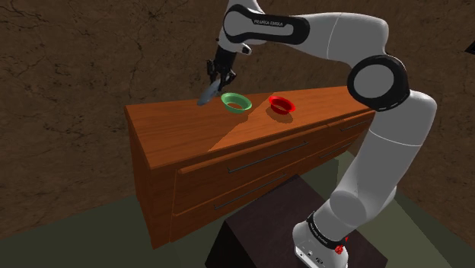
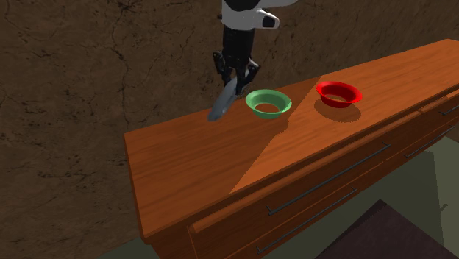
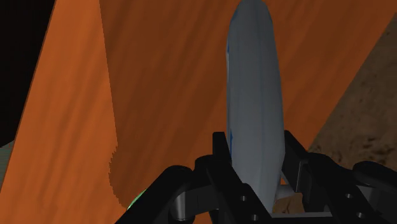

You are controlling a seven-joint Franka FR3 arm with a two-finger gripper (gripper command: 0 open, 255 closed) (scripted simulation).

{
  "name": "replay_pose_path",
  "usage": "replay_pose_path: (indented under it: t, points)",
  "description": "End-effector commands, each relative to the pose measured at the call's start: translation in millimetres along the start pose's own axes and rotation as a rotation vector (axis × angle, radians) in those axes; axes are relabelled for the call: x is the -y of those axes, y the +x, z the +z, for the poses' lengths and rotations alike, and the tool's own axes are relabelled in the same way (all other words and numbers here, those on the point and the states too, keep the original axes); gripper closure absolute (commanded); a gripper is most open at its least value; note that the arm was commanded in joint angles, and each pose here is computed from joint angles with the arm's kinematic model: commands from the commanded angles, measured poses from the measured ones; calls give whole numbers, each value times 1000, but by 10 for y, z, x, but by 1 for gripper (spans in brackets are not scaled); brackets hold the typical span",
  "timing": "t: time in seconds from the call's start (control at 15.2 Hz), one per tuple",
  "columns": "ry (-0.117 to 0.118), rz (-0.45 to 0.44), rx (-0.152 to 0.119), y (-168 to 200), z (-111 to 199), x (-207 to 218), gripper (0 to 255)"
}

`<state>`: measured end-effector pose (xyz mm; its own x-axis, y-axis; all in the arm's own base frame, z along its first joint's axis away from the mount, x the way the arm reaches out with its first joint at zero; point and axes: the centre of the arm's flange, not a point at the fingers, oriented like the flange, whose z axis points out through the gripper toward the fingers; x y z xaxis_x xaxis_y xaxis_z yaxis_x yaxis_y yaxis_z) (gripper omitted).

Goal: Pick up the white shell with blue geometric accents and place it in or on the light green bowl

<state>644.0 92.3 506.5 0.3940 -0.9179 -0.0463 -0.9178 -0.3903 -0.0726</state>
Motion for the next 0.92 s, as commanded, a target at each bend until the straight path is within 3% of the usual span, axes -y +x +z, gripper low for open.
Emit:
replay_pose_path:
  t: [0.0, 0.86]
  points:
    - [0, 0, 0, 216, -43, -58, 255]
    - [0, 0, 0, 1803, -297, -552, 255]
